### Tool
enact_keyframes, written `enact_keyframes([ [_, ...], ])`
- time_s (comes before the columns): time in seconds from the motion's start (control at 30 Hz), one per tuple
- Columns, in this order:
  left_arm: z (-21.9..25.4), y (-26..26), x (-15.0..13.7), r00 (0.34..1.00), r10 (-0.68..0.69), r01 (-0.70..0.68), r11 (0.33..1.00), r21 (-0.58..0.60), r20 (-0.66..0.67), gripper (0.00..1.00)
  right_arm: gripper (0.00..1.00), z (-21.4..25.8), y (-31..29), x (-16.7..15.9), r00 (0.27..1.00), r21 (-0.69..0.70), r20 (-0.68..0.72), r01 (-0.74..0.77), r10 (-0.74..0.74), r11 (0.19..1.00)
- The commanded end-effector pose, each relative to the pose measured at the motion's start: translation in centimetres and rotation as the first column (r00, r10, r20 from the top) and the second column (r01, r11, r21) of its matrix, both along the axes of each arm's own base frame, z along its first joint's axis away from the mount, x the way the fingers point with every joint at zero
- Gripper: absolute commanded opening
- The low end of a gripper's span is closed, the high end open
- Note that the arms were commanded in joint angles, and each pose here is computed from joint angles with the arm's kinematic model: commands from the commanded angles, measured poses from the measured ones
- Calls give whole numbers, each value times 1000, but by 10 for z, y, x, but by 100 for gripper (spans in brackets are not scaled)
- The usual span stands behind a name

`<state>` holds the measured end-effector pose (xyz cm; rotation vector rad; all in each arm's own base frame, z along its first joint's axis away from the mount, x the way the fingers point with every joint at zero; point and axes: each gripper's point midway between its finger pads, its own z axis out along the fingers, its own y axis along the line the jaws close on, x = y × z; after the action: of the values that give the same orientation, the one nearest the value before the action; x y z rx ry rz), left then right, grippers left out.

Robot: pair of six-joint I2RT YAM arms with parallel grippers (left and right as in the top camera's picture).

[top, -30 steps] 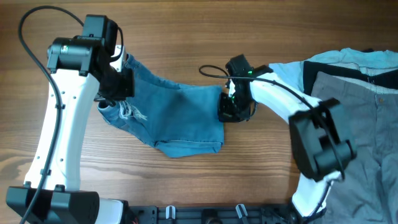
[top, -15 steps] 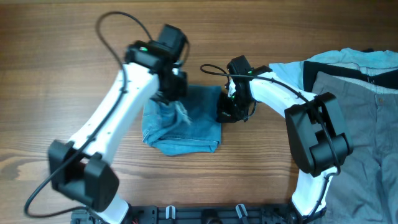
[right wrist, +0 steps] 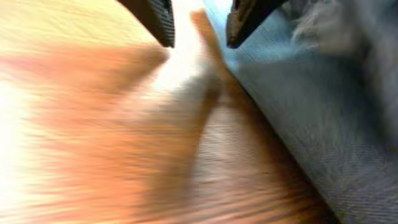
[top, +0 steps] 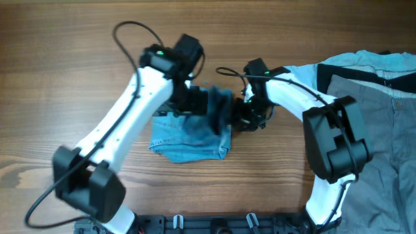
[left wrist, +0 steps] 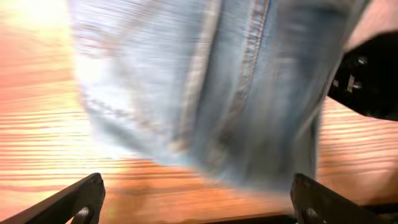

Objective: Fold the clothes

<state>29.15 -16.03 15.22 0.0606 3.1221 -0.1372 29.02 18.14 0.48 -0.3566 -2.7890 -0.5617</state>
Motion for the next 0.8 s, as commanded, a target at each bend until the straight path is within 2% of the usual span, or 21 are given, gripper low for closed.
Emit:
enact_keyframes([
  [0.0, 18, 27, 14, 996, 60, -60, 998, 6, 65, 84, 35, 69, -27, 39, 962, -24, 274, -13, 19, 1000],
  [0.03, 18, 35, 17, 994, 84, -85, 996, 6, 63, 61, 36, 90, -25, 44, 937, -1, 348, -38, 36, 999],
  [0.1, 19, 49, 25, 989, 131, -131, 991, 2, 73, 22, 39, 154, 2, 50, 790, 111, 597, -256, 141, 960],
  [0.13, 19, 53, 29, 987, 141, -142, 990, -2, 82, 12, 40, 179, 14, 47, 723, 135, 673, -325, 154, 936],
  [0.17, 19, 56, 31, 987, 130, -130, 991, -3, 90, 4, 39, 193, 19, 44, 694, 141, 704, -342, 148, 929],
  [0.2, 19, 58, 33, 989, 116, -116, 993, -2, 95, 4, 38, 199, 24, 41, 680, 143, 718, -355, 150, 924],
  [0.23, 19, 60, 34, 988, 117, -118, 993, 1, 98, 6, 27, 200, 31, 36, 677, 144, 717, -373, 163, 916],
  [0.27, 19, 62, 35, 987, 121, -122, 992, 5, 103, 17, 18, 192, 43, 30, 693, 153, 699, -388, 178, 909],
  [0.3, 20, 64, 37, 986, 128, -129, 992, 5, 109, 25, 16, 182, 54, 25, 703, 157, 682, -410, 202, 899],
  [0.33, 20, 66, 40, 984, 137, -138, 990, 1, 118, 29, 14, 170, 64, 21, 722, 166, 659, -416, 214, 894],
  [0.37, 20, 69, 43, 981, 148, -149, 989, -1, 123, 27, 11, 155, 75, 16, 752, 181, 621, -412, 221, 893],
  [0.43, 20, 75, 43, 979, 164, -165, 986, 0, 119, 18, 7, 124, 86, 9, 824, 197, 523, -365, 217, 910],
  [0.5, 20, 78, 43, 978, 174, -175, 985, -2, 115, 15, 5, 84, 82, 6, 905, 165, 384, -260, 181, 951],
  [0.53, 20, 78, 43, 978, 175, -176, 984, -2, 115, 22, 4, 61, 78, 6, 941, 143, 304, -201, 151, 969],
  [0.57, 20, 78, 42, 978, 174, -175, 985, -1, 111, 38, 5, 42, 73, 5, 965, 128, 233, -151, 118, 980],
  [0.63, 19, 80, 37, 980, 174, -176, 984, 7, 92, 45, 4, 10, 58, -2, 992, 82, 103, -82, 74, 993],
  [0.7, 12, 80, 31, 983, 172, -174, 985, 16, 63, 45, 4, -8, 46, -12, 998, 46, 16, -65, 65, 997],
  [0.77, -7, 74, 22, 985, 170, -170, 985, -9, 13, 46, 5, -13, 40, -17, 997, 29, -6, -77, 78, 997],
])
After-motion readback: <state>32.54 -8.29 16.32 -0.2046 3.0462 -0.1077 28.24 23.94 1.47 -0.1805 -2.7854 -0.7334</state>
